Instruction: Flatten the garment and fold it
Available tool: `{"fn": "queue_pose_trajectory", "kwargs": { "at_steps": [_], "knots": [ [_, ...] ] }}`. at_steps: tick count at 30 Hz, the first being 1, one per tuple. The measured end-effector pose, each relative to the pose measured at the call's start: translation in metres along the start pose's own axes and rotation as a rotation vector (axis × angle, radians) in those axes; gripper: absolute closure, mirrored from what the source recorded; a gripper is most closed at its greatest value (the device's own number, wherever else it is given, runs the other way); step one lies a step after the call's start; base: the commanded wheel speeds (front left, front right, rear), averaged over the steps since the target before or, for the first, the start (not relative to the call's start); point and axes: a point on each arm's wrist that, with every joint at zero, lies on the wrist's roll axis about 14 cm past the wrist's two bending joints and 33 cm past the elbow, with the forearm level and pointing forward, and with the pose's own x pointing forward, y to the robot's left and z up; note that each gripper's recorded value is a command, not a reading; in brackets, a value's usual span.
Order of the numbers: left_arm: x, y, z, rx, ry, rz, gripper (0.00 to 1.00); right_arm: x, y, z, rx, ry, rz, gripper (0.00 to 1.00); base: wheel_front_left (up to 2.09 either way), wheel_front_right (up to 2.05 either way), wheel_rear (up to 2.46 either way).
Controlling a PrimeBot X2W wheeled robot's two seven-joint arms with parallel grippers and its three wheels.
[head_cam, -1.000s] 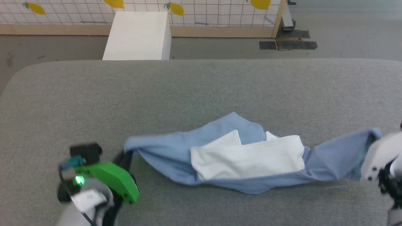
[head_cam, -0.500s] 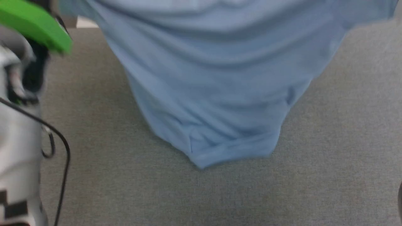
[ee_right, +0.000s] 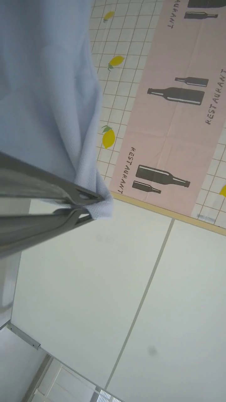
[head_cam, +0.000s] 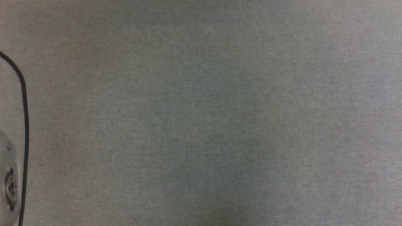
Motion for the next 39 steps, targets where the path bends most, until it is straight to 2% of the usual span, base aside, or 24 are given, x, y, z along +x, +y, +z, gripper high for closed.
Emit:
{"fn": "queue_pose_trajectory", "kwargs": {
  "at_steps": [5,6,9,12,16,19,25,32,39],
  "knots": [
    [-0.008,0.000,-0.031,0.020,0.090,-0.022,1.00,0.001,0.005,-0.026,0.029,0.050,0.017,1.00,0.00,0.00,0.00],
    [-0.032,0.007,-0.067,0.044,0.218,-0.024,1.00,-0.013,0.017,-0.066,0.062,0.152,0.056,1.00,0.00,0.00,0.00],
    [-0.068,0.019,-0.099,0.042,0.322,0.001,1.00,-0.043,0.036,-0.118,0.117,0.287,0.108,1.00,0.00,0.00,0.00],
    [-0.115,0.027,-0.129,0.020,0.439,0.022,1.00,-0.086,0.052,-0.165,0.167,0.427,0.151,1.00,0.00,0.00,0.00],
    [-0.190,0.036,-0.159,-0.015,0.602,0.060,1.00,-0.150,0.062,-0.205,0.248,0.573,0.177,1.00,0.00,0.00,0.00],
    [-0.242,0.040,-0.164,-0.038,0.686,0.093,1.00,-0.196,0.053,-0.218,0.322,0.635,0.150,1.00,0.00,0.00,0.00],
    [-0.340,0.045,-0.157,-0.108,0.838,0.201,1.00,-0.288,0.032,-0.230,0.389,0.762,0.076,1.00,0.00,0.00,0.00],
    [-0.410,0.048,-0.136,-0.175,0.927,0.302,1.00,-0.360,0.012,-0.223,0.455,0.854,-0.019,1.00,0.00,0.00,0.00],
    [-0.469,0.042,-0.127,-0.260,1.054,0.379,1.00,-0.431,0.001,-0.236,0.469,1.046,-0.064,1.00,0.00,0.00,0.00]
  ]
}}
